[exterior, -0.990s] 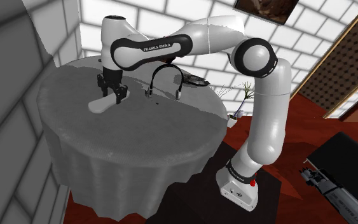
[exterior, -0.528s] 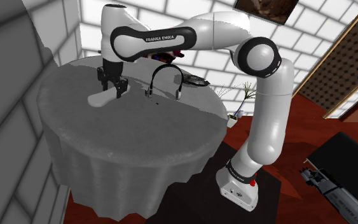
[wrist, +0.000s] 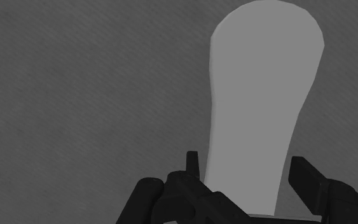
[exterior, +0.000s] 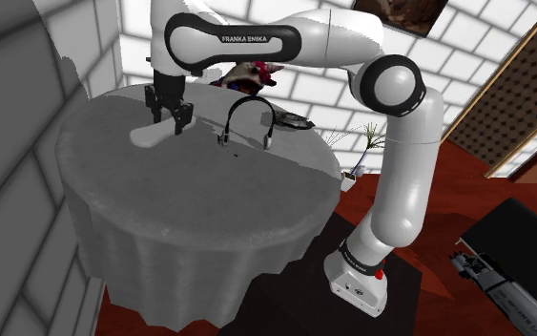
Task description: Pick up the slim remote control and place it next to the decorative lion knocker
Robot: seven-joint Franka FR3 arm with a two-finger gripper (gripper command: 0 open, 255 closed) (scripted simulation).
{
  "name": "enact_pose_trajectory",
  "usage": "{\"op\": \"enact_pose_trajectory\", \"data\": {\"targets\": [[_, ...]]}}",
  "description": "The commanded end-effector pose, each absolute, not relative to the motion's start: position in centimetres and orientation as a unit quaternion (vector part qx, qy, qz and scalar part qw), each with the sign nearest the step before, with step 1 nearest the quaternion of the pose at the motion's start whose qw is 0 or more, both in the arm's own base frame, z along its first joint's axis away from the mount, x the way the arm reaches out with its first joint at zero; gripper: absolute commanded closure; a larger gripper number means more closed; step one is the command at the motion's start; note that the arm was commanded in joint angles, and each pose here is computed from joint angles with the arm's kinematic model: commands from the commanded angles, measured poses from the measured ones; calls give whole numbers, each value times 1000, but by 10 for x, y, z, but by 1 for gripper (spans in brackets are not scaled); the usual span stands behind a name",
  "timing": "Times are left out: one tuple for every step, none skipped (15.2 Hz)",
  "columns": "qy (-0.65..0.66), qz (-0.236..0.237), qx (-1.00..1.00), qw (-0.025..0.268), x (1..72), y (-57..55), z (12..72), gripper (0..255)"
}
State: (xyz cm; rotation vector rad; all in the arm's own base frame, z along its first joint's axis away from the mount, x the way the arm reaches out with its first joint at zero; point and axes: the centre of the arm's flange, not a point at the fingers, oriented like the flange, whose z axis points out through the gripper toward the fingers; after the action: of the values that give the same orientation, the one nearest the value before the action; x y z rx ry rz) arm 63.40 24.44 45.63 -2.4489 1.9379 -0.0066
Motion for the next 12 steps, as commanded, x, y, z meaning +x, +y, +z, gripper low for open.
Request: {"op": "enact_pose_trajectory", "data": {"targets": [[621,-2,-784,9,634,244,467,255],[621,-2,-784,9,634,244,472,255],[621,-2,-784,9,634,244,478,255],[621,-2,-784,9,634,244,483,255],[621,-2,-784,9,634,244,488,255],[621,-2,-784,9,634,244,493,255],[621,-2,-784,9,634,244,499,255],[621,-2,-784,9,634,244,499,255],[621,-2,-784,9,627,233,499,255],[621,-2,-784,9,620,222,499,255],[621,-2,-784,9,612,211,499,255],[621,-2,-784,9,605,200,499,255]]}}
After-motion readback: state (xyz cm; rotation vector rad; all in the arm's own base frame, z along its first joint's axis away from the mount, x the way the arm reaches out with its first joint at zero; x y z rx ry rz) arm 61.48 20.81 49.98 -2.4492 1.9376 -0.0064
